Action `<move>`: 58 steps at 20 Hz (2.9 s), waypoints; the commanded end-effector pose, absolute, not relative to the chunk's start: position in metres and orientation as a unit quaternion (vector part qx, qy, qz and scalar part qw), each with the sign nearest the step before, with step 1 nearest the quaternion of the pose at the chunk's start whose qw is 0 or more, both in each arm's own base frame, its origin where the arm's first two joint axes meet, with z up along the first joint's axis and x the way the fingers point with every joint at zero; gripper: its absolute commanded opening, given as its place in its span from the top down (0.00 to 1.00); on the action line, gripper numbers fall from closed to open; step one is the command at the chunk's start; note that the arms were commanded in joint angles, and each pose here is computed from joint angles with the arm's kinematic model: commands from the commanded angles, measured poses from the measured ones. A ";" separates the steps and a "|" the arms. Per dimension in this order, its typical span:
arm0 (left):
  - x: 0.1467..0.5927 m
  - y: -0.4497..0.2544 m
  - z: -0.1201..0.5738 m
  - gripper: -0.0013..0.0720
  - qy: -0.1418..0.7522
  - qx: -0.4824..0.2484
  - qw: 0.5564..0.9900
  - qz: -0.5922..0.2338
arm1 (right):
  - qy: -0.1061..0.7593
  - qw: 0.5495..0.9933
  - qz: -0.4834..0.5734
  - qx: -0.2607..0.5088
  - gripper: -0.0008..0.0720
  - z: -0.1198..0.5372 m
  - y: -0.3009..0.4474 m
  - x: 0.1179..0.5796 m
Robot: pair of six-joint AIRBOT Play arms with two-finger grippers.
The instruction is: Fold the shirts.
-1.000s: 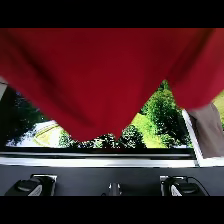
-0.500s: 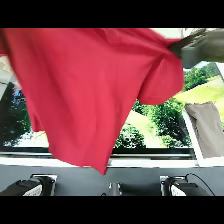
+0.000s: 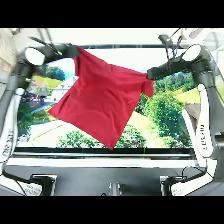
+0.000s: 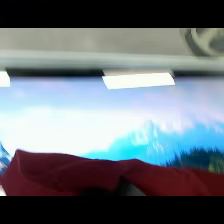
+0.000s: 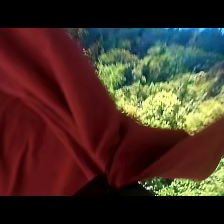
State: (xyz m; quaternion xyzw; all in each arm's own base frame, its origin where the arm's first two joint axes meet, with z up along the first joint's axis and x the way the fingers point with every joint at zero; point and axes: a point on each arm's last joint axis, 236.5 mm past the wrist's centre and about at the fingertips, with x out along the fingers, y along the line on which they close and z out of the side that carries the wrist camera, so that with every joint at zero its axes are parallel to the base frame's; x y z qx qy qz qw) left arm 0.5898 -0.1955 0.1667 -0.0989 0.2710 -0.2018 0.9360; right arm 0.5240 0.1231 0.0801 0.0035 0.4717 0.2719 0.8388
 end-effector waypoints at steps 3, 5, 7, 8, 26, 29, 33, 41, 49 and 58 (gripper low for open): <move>0.548 -0.254 0.059 0.07 0.429 -0.083 0.865 -0.246 | 0.530 0.802 0.276 -0.009 0.96 0.035 0.118 0.513; 0.513 -0.228 0.052 0.00 0.510 -0.061 0.821 -0.248 | 0.546 0.789 0.276 -0.048 0.96 0.036 0.106 0.499; 0.455 -0.182 0.038 0.00 0.630 -0.056 0.742 -0.222 | 0.577 0.765 0.266 -0.104 0.96 0.033 0.083 0.481; 0.422 -0.165 0.032 0.12 0.680 -0.059 0.699 -0.214 | 0.596 0.748 0.259 -0.136 0.96 0.030 0.068 0.470; 0.297 -0.224 -0.102 0.08 0.592 -0.417 0.682 -0.103 | 0.617 0.726 0.268 -0.144 0.96 0.029 0.066 0.455; 0.324 -0.234 -0.104 0.24 0.588 -0.409 0.688 -0.112 | 0.618 0.725 0.268 -0.143 0.95 0.029 0.065 0.455; 0.351 -0.243 -0.092 0.95 0.585 -0.395 0.691 -0.156 | 0.634 0.718 0.248 -0.148 0.95 0.027 0.045 0.450; 0.424 -0.111 -0.010 0.95 0.492 -0.300 0.805 -0.139 | 0.735 0.635 0.235 -0.034 0.96 -0.021 0.005 0.331; 0.423 -0.106 -0.030 0.63 0.540 -0.282 0.777 -0.157 | 0.641 0.716 0.260 0.092 0.96 -0.040 0.077 0.290; 0.321 -0.004 -0.051 0.35 0.679 -0.197 0.699 -0.108 | 0.636 0.722 0.259 0.085 0.96 -0.040 0.075 0.293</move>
